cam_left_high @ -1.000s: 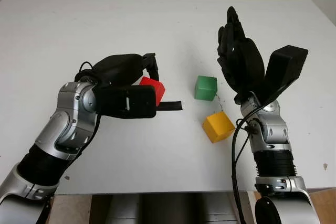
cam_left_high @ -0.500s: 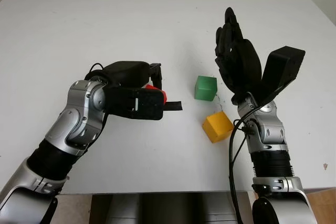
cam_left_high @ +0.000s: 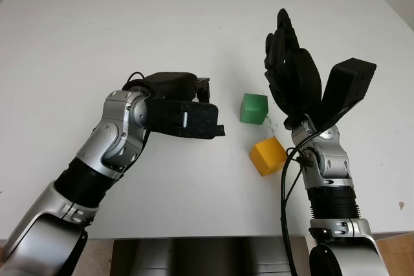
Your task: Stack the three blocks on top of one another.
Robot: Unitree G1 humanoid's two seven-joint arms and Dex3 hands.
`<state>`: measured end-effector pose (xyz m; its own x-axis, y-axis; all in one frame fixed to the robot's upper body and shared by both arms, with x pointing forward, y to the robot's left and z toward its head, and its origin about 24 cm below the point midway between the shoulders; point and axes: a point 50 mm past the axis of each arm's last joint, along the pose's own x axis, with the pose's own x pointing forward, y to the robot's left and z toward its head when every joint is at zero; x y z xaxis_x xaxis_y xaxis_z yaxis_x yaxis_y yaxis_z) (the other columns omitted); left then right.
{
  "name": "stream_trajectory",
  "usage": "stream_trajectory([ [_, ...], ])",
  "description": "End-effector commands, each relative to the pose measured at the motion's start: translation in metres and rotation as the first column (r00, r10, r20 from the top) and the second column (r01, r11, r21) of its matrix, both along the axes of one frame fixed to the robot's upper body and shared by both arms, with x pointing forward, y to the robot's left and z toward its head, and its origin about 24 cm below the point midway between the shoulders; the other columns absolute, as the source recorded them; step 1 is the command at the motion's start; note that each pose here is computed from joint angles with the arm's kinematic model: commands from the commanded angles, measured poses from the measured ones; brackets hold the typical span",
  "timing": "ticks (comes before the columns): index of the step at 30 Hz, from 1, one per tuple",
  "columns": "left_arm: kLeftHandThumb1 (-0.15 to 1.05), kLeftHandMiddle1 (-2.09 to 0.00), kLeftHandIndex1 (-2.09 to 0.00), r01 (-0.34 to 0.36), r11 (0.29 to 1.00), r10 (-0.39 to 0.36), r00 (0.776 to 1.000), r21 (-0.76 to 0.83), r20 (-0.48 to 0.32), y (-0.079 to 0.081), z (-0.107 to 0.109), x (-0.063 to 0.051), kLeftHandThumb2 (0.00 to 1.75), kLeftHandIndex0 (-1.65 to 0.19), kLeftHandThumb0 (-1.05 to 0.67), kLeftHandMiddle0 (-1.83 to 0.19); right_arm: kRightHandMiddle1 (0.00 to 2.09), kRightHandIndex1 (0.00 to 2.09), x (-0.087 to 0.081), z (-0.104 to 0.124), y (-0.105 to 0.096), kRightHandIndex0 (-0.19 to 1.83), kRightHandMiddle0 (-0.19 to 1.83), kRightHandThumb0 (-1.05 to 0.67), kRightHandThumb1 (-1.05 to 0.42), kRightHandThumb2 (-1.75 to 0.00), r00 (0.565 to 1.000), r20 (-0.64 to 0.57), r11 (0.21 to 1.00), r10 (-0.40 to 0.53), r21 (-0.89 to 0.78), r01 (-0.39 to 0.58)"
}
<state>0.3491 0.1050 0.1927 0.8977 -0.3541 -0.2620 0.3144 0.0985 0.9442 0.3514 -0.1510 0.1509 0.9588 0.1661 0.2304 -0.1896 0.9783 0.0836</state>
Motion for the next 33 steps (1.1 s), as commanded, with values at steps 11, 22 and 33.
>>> stream_trajectory([
  [11, 0.97, -1.19, -1.51, 0.038, 0.999, -0.039, 0.999, 0.036, 0.030, -0.008, -0.001, 0.006, 0.05, -0.42, -0.36, -0.01, 0.00, 0.00, -0.002, 0.002, -0.003, -0.19, -0.19, -0.74, -1.05, -0.70, 1.000, 0.014, 1.000, -0.010, -0.005, 0.010],
  [22, 0.95, -0.03, -0.57, 0.096, 0.982, -0.090, 0.995, 0.161, -0.045, -0.012, 0.002, -0.001, 0.05, 0.10, -0.59, 0.18, 0.00, 0.00, -0.001, 0.002, -0.005, -0.19, -0.19, -0.74, -1.05, -0.70, 1.000, 0.020, 1.000, -0.013, -0.012, 0.013],
  [33, 0.93, 0.00, -0.10, 0.146, 0.981, -0.137, 0.988, 0.125, -0.077, -0.009, 0.016, -0.011, 0.05, 0.09, -0.74, 0.19, 0.00, 0.00, 0.000, 0.004, -0.005, -0.19, -0.19, -0.74, -1.05, -0.69, 1.000, 0.021, 1.000, -0.013, -0.006, 0.013],
])
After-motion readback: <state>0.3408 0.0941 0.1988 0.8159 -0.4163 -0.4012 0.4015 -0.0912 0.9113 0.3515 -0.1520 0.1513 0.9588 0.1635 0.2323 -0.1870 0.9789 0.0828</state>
